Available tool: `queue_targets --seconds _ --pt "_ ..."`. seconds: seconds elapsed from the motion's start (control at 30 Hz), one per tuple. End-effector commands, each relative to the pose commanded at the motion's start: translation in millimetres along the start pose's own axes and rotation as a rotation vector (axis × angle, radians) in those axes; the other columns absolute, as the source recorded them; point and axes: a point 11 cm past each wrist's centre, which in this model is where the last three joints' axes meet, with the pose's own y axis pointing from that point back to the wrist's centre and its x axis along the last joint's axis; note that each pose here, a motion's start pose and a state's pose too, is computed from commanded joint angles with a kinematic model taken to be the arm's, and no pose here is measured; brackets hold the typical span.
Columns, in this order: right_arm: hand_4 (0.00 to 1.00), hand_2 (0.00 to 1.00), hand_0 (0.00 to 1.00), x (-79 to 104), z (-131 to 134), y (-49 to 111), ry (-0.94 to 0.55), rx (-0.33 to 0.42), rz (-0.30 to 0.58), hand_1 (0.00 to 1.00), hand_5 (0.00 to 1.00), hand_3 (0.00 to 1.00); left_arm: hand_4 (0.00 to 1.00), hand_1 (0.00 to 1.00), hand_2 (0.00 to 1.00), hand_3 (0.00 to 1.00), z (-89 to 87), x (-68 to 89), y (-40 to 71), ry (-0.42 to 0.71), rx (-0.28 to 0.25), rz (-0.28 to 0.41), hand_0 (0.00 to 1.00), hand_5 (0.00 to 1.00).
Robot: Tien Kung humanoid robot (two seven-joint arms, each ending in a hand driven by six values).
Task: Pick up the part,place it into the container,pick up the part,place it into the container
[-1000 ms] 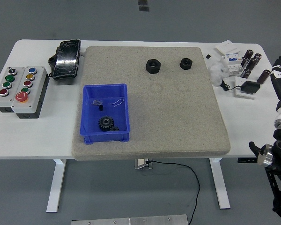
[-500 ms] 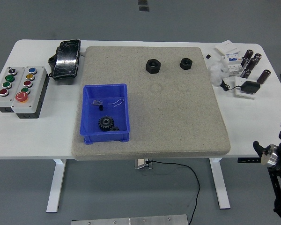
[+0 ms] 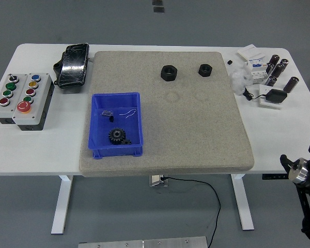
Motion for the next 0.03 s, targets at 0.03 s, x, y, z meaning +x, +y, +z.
queue_targets --seconds 0.03 --pt "0.620 0.697 0.647 -1.6 0.7 0.1 -0.022 0.002 -0.007 0.681 0.252 0.678 0.690 0.629 0.572 0.613 0.2 -0.4 0.0 0.001 0.000 -0.001 0.662 0.357"
